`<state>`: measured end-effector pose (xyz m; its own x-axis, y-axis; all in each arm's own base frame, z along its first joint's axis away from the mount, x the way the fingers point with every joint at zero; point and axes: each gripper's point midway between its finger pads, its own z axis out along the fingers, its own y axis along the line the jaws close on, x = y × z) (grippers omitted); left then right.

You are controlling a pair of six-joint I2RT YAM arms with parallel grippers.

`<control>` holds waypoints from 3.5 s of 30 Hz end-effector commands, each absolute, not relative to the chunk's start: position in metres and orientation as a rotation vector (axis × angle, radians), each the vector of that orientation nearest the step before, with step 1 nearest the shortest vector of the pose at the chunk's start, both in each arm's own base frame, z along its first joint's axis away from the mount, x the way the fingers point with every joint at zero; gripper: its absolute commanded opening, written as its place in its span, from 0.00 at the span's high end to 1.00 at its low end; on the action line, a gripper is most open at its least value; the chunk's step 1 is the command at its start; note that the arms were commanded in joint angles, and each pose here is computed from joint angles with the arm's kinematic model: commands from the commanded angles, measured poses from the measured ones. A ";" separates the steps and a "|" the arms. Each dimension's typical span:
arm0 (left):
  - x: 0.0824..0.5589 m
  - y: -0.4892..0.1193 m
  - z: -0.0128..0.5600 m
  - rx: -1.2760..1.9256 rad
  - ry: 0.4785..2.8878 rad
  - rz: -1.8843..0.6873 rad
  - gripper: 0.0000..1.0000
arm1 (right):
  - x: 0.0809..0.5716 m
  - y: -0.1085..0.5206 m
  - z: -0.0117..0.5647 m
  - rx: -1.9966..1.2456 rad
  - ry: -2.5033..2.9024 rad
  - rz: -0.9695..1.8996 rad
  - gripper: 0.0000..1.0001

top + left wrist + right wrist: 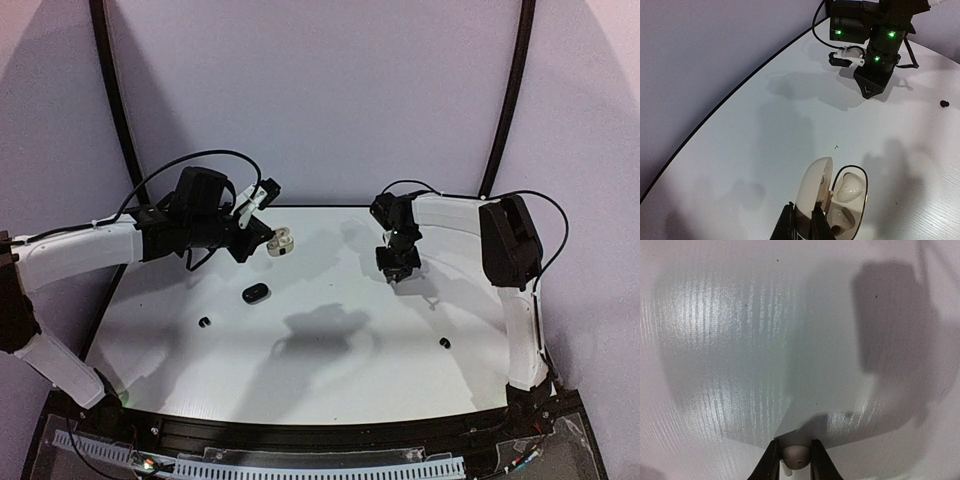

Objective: Insert the wireless bluetooth earbuds into the charging case
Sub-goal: Pick up the left earbud from the center of the board, then insert the left earbud into the left side groove of the charging case.

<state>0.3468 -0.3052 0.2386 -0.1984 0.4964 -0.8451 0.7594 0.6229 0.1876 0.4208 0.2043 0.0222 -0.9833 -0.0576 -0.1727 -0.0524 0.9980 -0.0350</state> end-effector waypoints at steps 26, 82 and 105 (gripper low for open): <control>0.354 -0.302 0.290 0.858 1.752 -0.372 0.99 | 0.327 0.398 0.419 -0.659 1.313 1.005 1.00; 0.368 -0.291 0.344 0.677 1.699 -0.423 0.99 | 0.338 0.454 0.350 -0.611 1.194 1.013 1.00; 0.362 -0.298 0.346 0.655 1.713 -0.529 0.99 | 0.350 0.465 0.328 -0.618 1.234 0.986 1.00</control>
<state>0.3690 -0.2994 0.3119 -0.2130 0.2237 -0.9511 0.6554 0.7547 0.0307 0.3384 0.4666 0.3284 -0.0039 0.2702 -0.9628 -0.8957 0.4271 0.1235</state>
